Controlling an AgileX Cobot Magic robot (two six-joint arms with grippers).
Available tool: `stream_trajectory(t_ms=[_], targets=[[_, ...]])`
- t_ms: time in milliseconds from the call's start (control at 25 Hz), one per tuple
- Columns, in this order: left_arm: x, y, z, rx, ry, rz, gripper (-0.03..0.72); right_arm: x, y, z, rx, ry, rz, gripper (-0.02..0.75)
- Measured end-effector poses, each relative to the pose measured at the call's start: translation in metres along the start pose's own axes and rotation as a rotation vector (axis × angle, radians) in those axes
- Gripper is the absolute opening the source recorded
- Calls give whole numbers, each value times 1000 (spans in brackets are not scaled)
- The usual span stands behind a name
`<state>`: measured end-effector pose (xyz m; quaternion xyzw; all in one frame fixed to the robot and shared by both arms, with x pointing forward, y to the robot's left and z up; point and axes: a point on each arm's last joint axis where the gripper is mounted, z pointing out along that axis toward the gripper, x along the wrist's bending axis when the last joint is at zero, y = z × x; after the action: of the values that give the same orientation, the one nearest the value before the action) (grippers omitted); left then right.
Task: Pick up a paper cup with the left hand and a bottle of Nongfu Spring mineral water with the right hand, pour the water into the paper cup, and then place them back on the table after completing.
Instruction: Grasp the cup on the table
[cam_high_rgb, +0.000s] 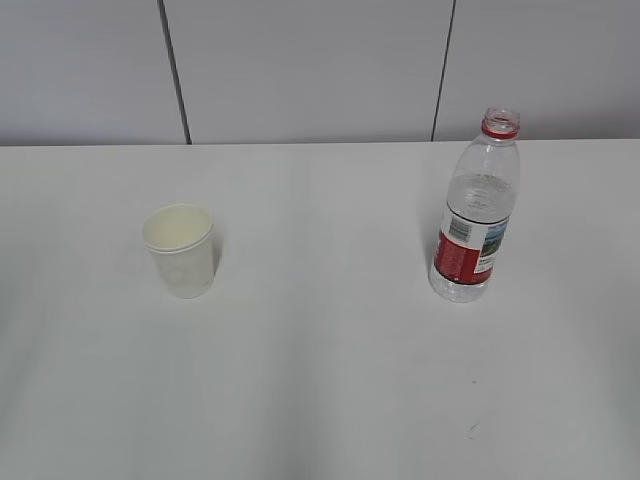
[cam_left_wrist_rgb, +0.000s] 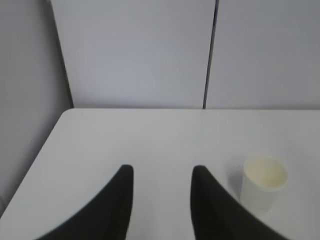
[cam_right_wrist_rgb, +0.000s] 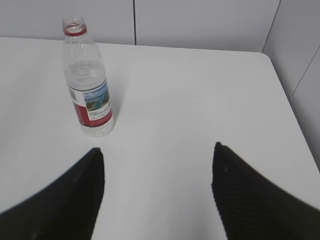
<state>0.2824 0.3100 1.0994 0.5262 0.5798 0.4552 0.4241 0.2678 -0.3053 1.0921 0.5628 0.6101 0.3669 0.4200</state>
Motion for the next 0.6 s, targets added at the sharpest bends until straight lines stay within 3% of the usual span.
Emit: stream_trajectory(t_ms=[360,600], targets=[[-19,25,91,-55,-92,-34,248,9,53,74,-160,43,15,500],[-26,9,134,-67,-121,-36,248,15,63,117,-212,70,8,500]])
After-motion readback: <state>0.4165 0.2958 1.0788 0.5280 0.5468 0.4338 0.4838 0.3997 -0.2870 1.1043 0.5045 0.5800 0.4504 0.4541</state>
